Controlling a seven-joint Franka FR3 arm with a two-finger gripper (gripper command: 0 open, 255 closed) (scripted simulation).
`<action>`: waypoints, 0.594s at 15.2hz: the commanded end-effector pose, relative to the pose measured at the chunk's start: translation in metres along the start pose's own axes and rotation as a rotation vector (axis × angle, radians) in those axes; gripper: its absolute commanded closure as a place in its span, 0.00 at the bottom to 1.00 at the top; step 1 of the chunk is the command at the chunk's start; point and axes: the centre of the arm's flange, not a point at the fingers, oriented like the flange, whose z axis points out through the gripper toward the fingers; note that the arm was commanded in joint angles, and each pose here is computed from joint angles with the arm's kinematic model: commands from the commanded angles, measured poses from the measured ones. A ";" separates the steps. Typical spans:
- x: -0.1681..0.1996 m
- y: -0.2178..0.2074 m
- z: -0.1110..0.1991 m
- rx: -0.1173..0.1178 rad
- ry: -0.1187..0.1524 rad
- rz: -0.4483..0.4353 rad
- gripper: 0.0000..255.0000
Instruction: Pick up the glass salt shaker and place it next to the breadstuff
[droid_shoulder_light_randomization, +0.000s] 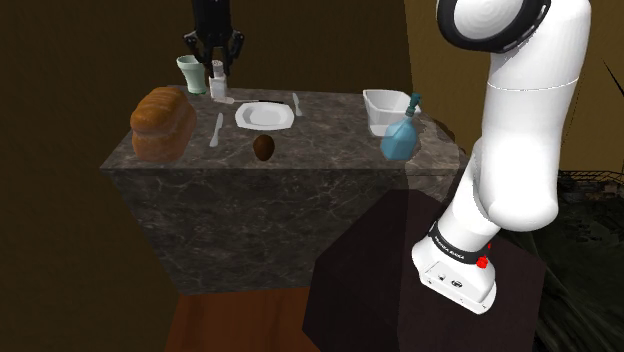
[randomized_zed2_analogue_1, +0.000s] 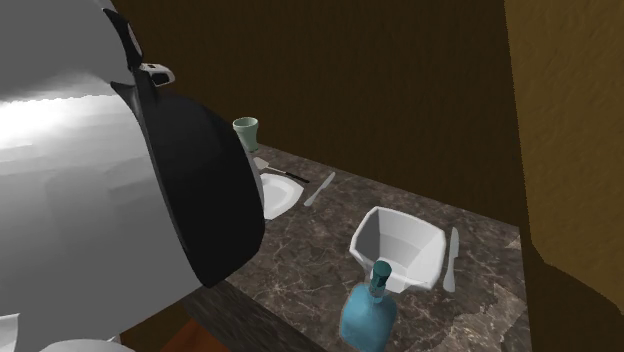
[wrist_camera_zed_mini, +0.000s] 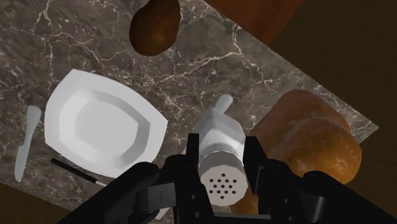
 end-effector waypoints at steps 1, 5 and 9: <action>-0.001 0.000 0.011 0.000 0.000 0.000 1.00; -0.004 -0.001 0.032 0.000 0.000 0.000 1.00; -0.007 -0.001 0.053 0.000 0.000 0.000 1.00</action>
